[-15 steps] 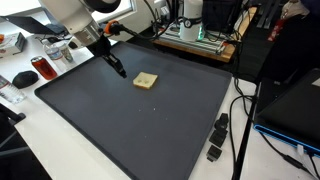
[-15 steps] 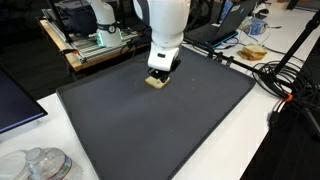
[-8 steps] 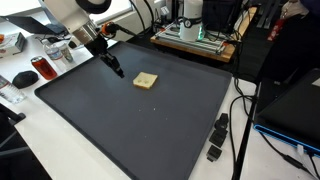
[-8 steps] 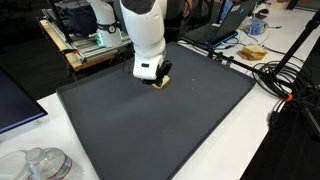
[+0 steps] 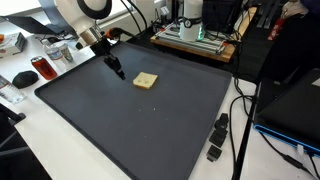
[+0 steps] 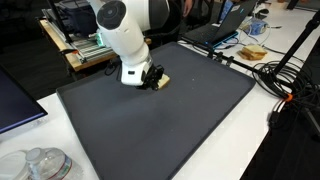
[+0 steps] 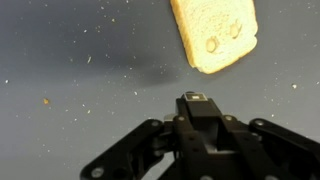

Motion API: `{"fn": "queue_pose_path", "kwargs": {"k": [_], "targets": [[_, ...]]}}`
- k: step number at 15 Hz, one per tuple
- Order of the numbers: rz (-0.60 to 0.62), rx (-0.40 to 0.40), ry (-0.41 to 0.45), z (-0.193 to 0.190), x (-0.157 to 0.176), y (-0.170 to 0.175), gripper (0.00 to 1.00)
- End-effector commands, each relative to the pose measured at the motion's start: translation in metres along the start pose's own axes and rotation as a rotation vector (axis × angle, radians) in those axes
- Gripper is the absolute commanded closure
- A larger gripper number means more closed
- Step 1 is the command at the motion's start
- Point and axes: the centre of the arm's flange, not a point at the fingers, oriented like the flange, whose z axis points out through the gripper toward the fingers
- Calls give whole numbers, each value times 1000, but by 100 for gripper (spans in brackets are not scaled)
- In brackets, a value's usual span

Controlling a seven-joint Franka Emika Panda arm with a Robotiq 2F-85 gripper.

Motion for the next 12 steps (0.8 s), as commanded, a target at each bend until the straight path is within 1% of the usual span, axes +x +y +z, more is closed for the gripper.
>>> {"fn": "queue_pose_path", "kwargs": {"k": [1,6,12], "targets": [[1,67,81,-4,-36,10,95],[20,111,171,-8,-66,28,95],[24,106,215,-5,-99,31,95]]}}
